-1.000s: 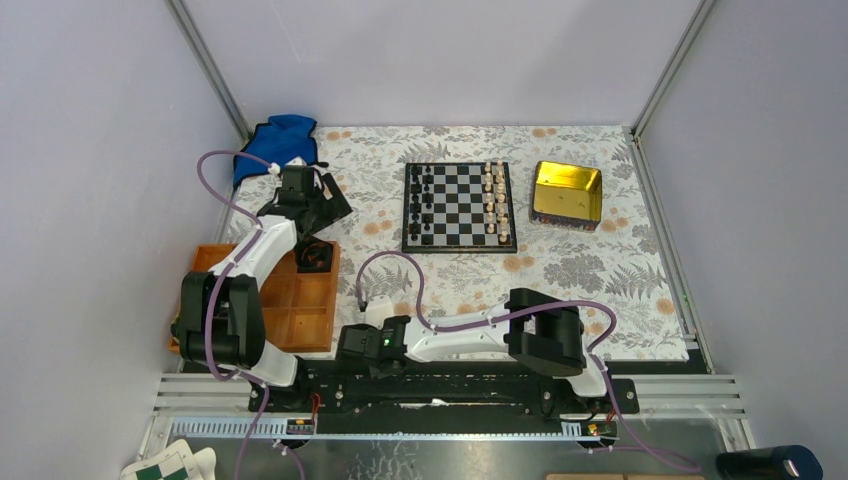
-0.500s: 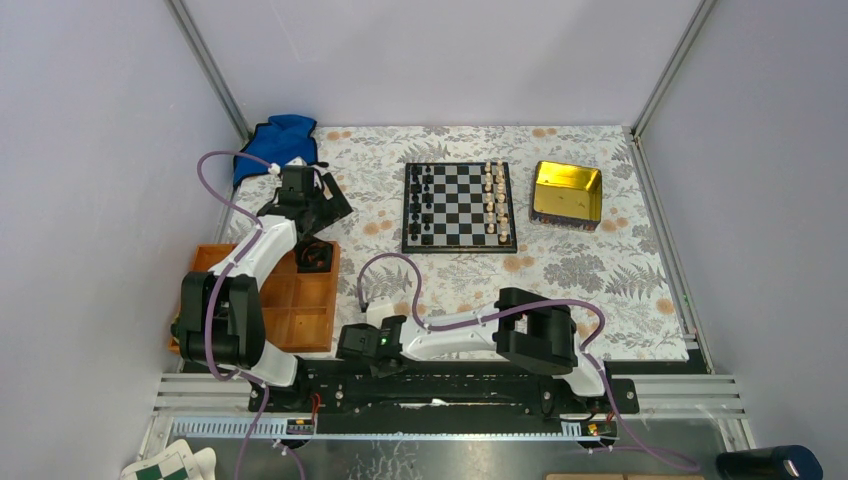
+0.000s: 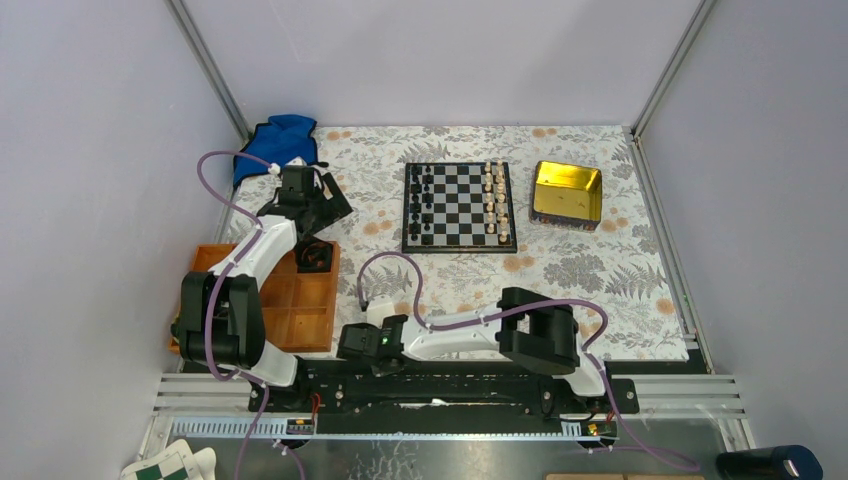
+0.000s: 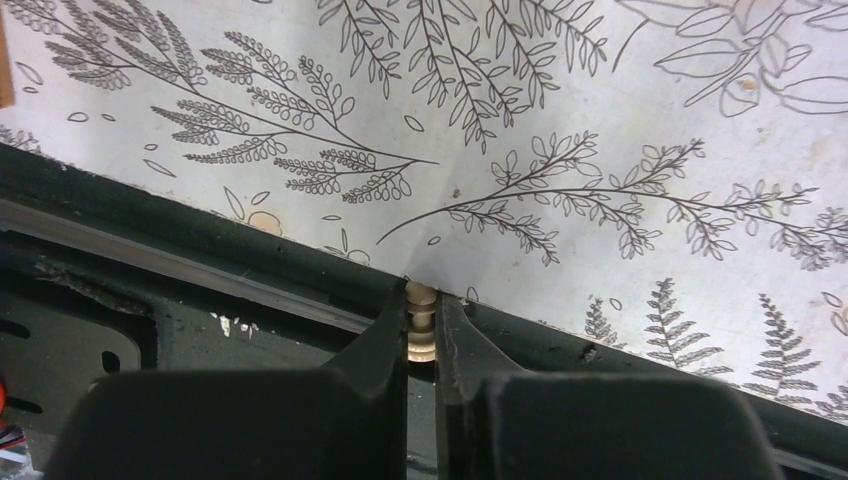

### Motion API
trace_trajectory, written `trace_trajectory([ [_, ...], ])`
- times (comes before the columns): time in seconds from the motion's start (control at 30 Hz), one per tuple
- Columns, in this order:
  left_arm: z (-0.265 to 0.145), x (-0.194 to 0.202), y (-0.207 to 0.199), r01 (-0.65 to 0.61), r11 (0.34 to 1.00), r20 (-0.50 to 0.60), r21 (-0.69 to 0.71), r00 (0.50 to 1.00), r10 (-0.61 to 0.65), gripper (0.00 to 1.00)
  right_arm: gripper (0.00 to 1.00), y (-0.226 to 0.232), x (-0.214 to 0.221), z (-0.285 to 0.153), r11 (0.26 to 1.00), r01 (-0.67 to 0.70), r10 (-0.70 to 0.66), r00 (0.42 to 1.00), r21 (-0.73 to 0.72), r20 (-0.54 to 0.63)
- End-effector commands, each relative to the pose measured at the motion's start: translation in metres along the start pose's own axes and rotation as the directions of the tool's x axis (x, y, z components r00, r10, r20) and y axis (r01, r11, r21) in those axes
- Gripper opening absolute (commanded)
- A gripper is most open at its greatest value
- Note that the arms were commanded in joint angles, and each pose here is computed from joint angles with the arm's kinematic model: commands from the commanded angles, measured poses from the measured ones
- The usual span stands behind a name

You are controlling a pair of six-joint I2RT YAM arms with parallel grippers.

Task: Set up the chess pieces on the board
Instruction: Pick up the chess piece at the center of the board, then place the chess piece on the chessboard.

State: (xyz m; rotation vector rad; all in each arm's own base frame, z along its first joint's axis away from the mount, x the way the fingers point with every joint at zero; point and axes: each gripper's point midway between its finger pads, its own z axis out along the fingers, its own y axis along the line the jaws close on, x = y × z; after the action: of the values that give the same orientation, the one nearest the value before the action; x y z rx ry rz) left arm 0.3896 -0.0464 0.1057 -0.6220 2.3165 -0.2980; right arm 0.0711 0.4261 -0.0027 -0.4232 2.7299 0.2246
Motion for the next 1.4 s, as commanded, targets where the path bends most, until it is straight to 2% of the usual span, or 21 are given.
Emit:
trace_trajectory([
  [0.0, -0.002, -0.014, 0.000, 0.003, 1.000, 0.058, 0.002, 0.998, -0.003, 0.99, 0.03, -0.001, -0.034, -0.033, 1.000, 0.022, -0.020, 0.990, -0.007, 0.141],
  [0.3, 0.001, -0.012, 0.004, 0.002, 1.000, 0.050, -0.015, 0.999, -0.002, 0.99, 0.01, 0.004, -0.049, -0.062, 0.995, 0.092, -0.081, 0.968, -0.038, 0.238],
  [0.43, 0.004, -0.010, 0.005, 0.006, 1.000, 0.043, -0.020, 0.999, -0.005, 0.99, 0.01, -0.009, -0.068, -0.081, 0.995, 0.099, -0.084, 0.936, -0.028, 0.342],
  [0.63, 0.006, -0.007, 0.006, 0.009, 1.000, 0.031, -0.019, 0.999, -0.008, 0.99, 0.00, -0.049, -0.104, -0.105, 0.991, 0.087, -0.127, 0.851, 0.101, 0.510],
  [0.77, 0.008, -0.003, 0.003, 0.021, 1.000, 0.017, -0.002, 1.000, -0.021, 0.99, 0.00, -0.085, -0.130, -0.109, 0.988, 0.020, -0.108, 0.807, 0.155, 0.581],
  [1.0, 0.011, 0.003, -0.002, 0.039, 0.999, -0.007, 0.027, 0.999, -0.039, 0.99, 0.00, -0.169, -0.180, -0.092, 0.961, -0.099, -0.108, 0.724, 0.257, 0.681],
  [1.07, 0.012, 0.005, -0.002, 0.043, 0.999, -0.012, 0.030, 0.999, -0.043, 0.99, 0.00, -0.183, -0.201, -0.091, 0.960, -0.133, -0.092, 0.677, 0.244, 0.730],
  [1.2, 0.016, 0.010, -0.001, 0.056, 0.998, -0.027, 0.032, 0.998, -0.056, 0.99, 0.00, -0.213, -0.234, -0.081, 0.950, -0.169, -0.105, 0.618, 0.262, 0.779],
  [1.37, 0.017, 0.012, -0.003, 0.065, 0.997, -0.035, 0.046, 0.997, -0.064, 0.99, 0.00, -0.235, -0.273, -0.060, 0.942, -0.186, -0.126, 0.576, 0.279, 0.808],
])
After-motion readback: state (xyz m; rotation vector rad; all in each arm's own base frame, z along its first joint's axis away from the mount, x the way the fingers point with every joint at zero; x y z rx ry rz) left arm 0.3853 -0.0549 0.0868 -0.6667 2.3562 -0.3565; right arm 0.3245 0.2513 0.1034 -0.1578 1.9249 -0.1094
